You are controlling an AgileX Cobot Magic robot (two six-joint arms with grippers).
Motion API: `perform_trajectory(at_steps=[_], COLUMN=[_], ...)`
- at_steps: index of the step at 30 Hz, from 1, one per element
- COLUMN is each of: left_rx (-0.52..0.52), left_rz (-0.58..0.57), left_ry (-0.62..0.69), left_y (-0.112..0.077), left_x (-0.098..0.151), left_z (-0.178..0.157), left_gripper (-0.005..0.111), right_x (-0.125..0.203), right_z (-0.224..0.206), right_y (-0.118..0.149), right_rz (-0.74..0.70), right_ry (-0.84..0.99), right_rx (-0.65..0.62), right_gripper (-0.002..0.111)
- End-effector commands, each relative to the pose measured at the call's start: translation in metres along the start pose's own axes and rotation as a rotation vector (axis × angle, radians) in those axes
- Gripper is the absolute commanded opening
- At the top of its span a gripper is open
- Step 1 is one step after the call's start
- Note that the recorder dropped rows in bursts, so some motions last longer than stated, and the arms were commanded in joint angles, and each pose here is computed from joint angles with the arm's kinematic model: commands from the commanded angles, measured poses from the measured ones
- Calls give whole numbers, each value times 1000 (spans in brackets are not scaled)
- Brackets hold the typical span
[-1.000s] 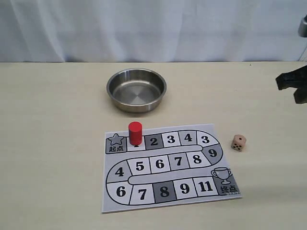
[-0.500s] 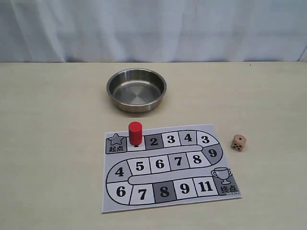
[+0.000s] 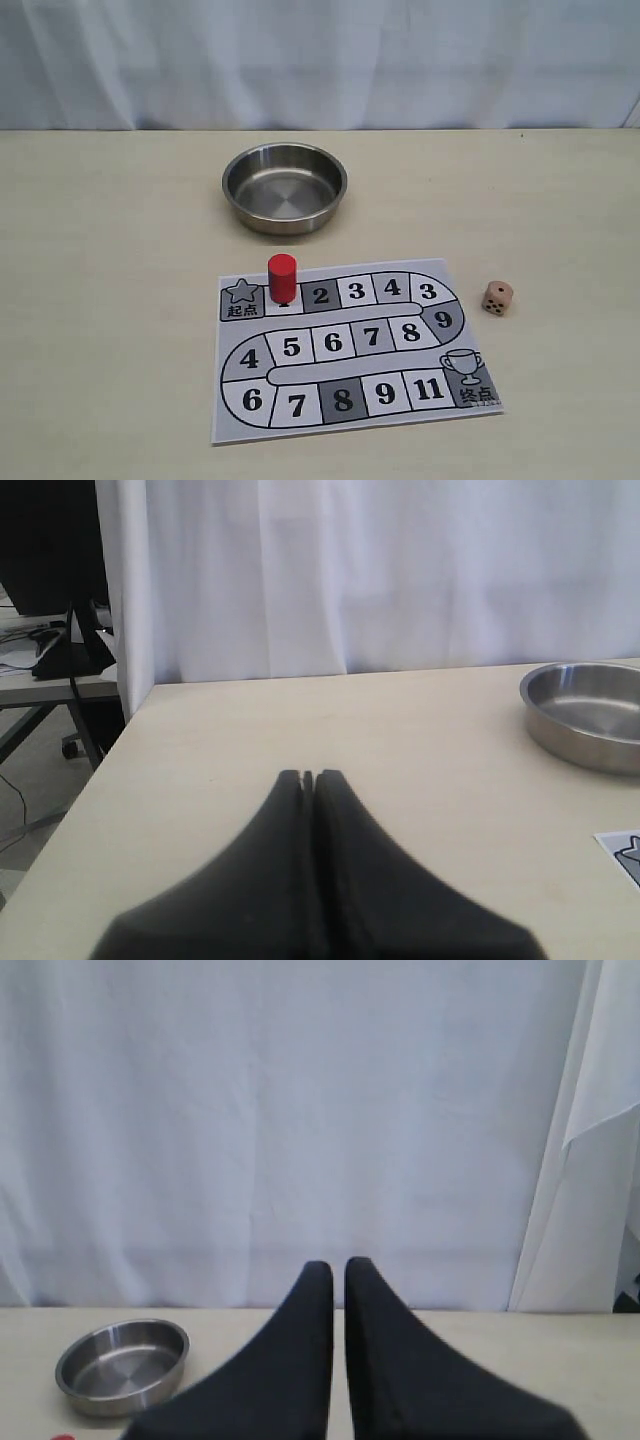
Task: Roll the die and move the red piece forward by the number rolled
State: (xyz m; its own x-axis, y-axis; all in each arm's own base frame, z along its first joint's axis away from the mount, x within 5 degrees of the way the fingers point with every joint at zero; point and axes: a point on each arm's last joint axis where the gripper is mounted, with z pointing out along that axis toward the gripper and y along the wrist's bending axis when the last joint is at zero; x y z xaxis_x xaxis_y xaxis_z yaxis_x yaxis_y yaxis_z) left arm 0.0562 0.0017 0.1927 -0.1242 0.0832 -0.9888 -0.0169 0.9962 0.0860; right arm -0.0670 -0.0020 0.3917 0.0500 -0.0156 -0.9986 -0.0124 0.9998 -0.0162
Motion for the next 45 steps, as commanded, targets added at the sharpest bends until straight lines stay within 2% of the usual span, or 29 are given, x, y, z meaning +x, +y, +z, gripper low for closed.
perform_trajectory(at_steps=[1, 15, 22, 29, 37, 45], left_rx=[2, 1, 1, 1, 1, 1], left_rz=[-10, -10, -10, -10, -10, -10], left_ry=[-18, -21, -21, -25, -25, -25], left_y=[0, 0, 0, 0, 0, 0], left_x=[-3, -3, -3, -4, -4, -4], left_z=[-1, -1, -1, -1, -1, -1], left_gripper=[0, 0, 0, 0, 0, 0], right_x=[4, 10, 50, 100, 129, 154], right_z=[-9, 0, 44, 79, 100, 109], right_y=[0, 0, 1, 4, 4, 4], right_rz=[5, 1, -64, -35, -17, -121], right_ry=[20, 26, 77, 119, 3, -94], right_rx=[5, 10, 8, -15, -8, 6], right_gripper=[4, 4, 4, 4, 4, 4])
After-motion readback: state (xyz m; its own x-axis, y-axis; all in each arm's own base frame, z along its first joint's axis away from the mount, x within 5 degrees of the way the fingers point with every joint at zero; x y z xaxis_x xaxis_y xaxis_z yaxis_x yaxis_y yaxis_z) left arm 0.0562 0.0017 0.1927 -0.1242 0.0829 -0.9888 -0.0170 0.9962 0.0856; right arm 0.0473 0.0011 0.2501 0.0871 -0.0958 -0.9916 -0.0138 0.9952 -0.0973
